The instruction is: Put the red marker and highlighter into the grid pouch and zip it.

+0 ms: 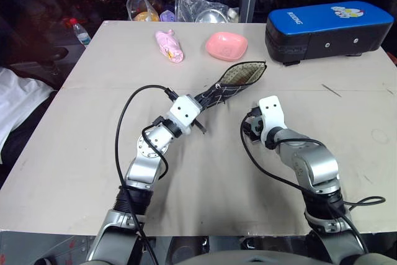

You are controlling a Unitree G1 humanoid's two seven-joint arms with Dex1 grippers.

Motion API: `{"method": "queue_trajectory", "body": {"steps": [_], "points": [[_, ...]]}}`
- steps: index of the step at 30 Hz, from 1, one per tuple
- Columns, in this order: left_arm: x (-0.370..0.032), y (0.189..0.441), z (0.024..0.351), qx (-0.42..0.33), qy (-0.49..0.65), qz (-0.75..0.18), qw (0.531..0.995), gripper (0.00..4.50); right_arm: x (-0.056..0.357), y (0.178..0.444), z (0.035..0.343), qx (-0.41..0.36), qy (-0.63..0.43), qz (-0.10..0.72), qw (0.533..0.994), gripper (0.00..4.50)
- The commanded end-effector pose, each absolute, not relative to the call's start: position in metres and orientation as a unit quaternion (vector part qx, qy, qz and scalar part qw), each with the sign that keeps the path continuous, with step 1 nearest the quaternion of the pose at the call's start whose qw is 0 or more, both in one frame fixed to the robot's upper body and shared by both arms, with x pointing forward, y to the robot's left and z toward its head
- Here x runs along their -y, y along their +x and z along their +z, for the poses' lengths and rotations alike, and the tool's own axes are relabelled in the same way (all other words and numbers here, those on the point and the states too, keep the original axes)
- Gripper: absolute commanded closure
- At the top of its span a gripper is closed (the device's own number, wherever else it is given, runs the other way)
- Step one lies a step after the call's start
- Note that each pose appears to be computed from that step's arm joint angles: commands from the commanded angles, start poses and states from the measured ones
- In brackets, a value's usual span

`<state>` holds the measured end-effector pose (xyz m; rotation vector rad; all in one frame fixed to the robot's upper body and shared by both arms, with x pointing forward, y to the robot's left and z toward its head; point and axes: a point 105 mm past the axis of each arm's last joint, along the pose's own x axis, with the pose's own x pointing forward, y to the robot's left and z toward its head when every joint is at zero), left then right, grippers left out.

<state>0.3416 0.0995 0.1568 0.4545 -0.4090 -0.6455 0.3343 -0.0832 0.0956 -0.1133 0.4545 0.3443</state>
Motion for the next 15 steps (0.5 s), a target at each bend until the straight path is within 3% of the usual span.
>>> {"method": "queue_trajectory", "body": {"steps": [1, 3, 4, 10, 15], "points": [[-0.100, 0.337, 0.173, 0.228, 0.224, -0.303, 0.898, 4.50, 0.091, 0.329, 0.077, -0.268, -0.057, 0.154, 0.949, 2.35], [-0.100, 0.337, 0.173, 0.228, 0.224, -0.303, 0.898, 4.50, 0.094, 0.329, 0.077, -0.268, -0.059, 0.149, 0.950, 3.42], [-0.099, 0.337, 0.172, 0.228, 0.223, -0.304, 0.898, 4.50, 0.096, 0.330, 0.077, -0.268, -0.059, 0.146, 0.951, 3.72], [-0.097, 0.337, 0.172, 0.228, 0.224, -0.308, 0.896, 4.50, 0.120, 0.340, 0.093, -0.233, -0.069, 0.113, 0.963, 3.71], [-0.093, 0.336, 0.172, 0.229, 0.231, -0.319, 0.890, 4.50, 0.162, 0.363, 0.151, -0.105, -0.146, 0.119, 0.976, 3.71]]}}
